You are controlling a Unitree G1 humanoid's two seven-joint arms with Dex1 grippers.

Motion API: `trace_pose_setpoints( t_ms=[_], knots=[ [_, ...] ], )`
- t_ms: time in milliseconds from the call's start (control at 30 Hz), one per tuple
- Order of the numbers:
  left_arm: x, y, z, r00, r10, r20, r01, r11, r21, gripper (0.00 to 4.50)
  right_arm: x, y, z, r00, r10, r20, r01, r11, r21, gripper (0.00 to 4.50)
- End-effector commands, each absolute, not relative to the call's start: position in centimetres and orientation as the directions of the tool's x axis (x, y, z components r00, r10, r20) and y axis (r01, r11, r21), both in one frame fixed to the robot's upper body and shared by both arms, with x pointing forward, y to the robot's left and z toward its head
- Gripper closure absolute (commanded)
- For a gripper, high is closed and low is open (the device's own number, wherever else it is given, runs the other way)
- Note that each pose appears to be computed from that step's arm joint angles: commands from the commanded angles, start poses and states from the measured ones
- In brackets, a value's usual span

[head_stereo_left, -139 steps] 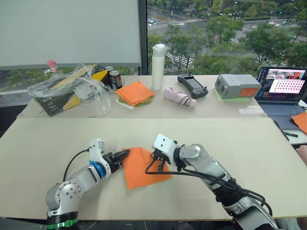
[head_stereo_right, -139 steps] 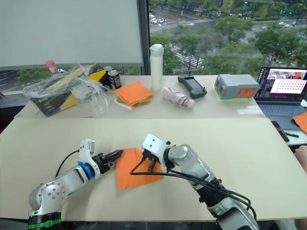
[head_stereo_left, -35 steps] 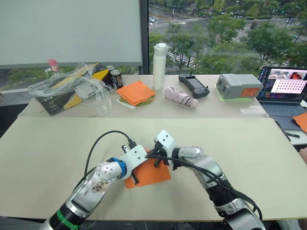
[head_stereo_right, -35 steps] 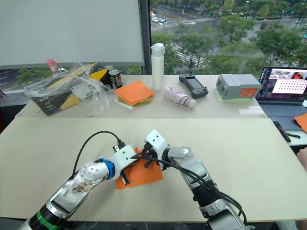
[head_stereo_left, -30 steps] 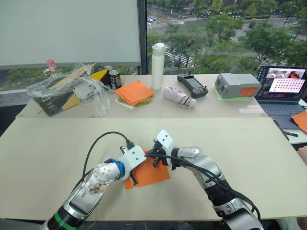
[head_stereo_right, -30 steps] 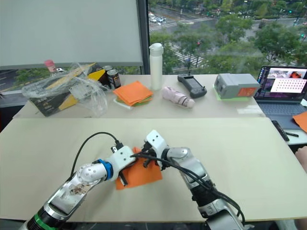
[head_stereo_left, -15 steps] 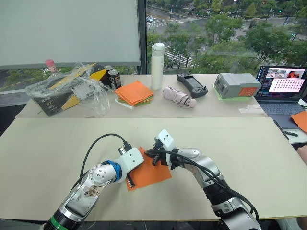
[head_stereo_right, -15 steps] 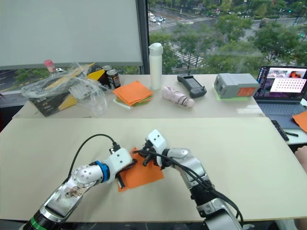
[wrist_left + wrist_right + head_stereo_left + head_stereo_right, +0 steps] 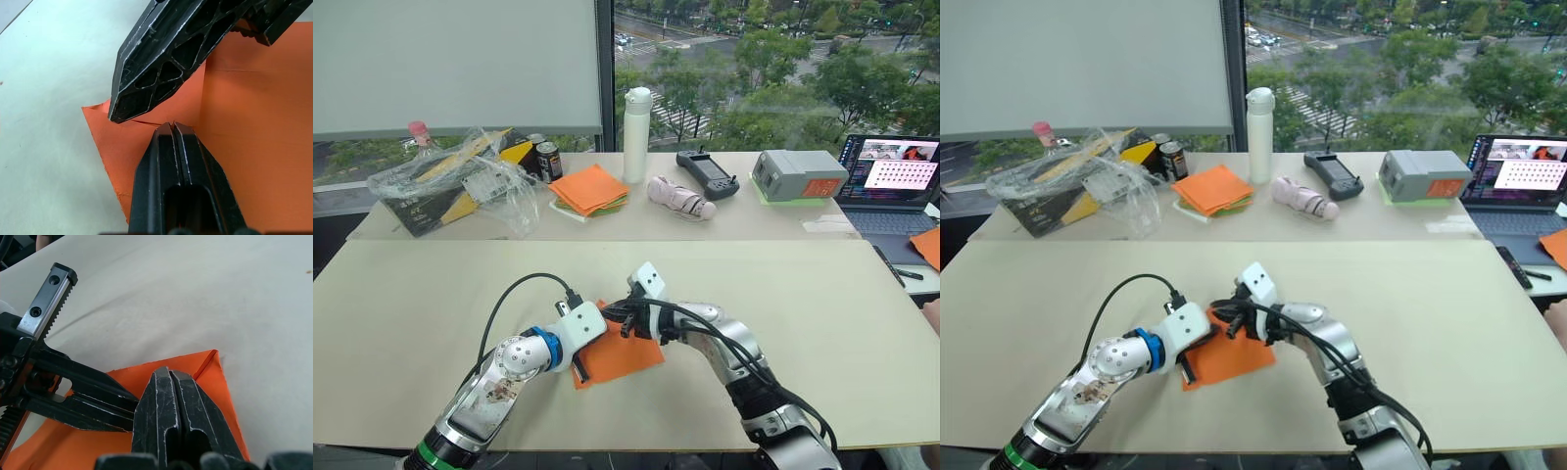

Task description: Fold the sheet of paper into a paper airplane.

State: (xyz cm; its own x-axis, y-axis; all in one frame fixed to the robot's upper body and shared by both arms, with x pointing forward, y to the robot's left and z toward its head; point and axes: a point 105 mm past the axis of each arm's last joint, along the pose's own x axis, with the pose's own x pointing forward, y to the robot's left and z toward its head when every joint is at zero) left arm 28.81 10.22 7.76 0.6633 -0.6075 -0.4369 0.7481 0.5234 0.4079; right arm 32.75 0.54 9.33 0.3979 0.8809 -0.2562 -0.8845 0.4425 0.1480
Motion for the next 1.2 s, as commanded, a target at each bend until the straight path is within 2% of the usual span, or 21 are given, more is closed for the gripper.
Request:
trace_pose_setpoints(
  t_ms=[33,400,500,567,1200],
  knots=[
    [28.5,10.9,6.1,0.647,-0.580,-0.494,0.761,0.526,0.379,4.47,32.8,1.4,10.5,0.383,0.899,-0.210,-0.903,0.413,0.122,4.50],
    [28.3,11.3,5.9,0.648,-0.576,-0.499,0.758,0.556,0.342,4.47,33.3,1.5,8.6,0.390,0.877,-0.281,-0.903,0.423,0.069,4.50],
    [28.3,11.3,6.0,0.652,-0.573,-0.496,0.754,0.559,0.344,3.74,33.2,1.5,8.6,0.387,0.878,-0.282,-0.904,0.421,0.070,4.50],
    [28.3,11.3,6.0,0.653,-0.573,-0.496,0.754,0.557,0.348,3.08,33.2,1.5,8.5,0.386,0.877,-0.284,-0.904,0.421,0.070,4.50],
    [27.5,11.5,8.5,0.604,-0.643,-0.470,0.789,0.565,0.242,3.08,32.9,1.3,7.9,0.384,0.871,-0.305,-0.903,0.424,0.074,4.50]
  ],
)
